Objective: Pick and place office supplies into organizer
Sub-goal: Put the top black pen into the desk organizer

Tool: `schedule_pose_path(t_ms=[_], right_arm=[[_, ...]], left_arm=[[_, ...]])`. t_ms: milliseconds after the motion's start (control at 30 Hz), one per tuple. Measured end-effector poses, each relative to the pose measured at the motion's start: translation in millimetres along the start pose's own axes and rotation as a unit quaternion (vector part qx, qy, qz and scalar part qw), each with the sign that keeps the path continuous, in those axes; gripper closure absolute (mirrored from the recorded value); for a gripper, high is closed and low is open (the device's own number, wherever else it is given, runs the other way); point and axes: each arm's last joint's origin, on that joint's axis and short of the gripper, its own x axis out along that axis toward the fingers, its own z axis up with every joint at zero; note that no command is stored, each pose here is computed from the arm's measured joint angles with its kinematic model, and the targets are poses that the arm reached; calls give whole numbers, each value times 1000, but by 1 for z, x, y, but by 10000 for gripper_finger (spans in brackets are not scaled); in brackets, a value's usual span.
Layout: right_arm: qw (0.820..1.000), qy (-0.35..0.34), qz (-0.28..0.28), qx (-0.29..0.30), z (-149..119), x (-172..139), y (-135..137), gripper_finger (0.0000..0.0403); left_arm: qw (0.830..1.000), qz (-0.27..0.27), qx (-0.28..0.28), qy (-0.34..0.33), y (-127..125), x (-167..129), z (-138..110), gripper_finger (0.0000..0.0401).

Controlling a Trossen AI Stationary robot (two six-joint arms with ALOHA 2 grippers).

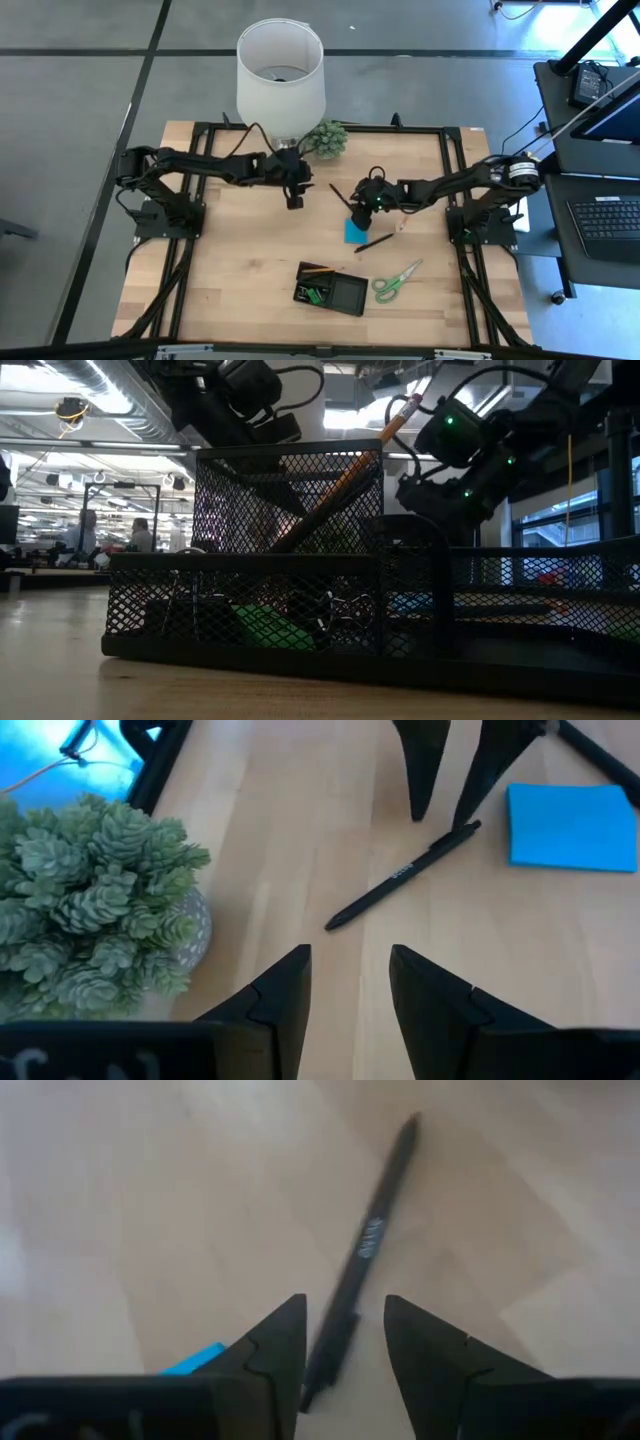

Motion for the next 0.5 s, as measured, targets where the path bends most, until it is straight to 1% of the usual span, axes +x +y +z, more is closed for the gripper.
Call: schedule_pose_path(t_ms=[133, 500], right_arm=[[1000, 3, 13, -1, -2, 6, 1, 264], [1000, 29, -2, -7, -14, 22, -2, 264]], left_arm=[[1000, -2, -1, 0, 0, 0, 0, 269], [1000, -2, 5, 1, 0, 0, 0, 269]])
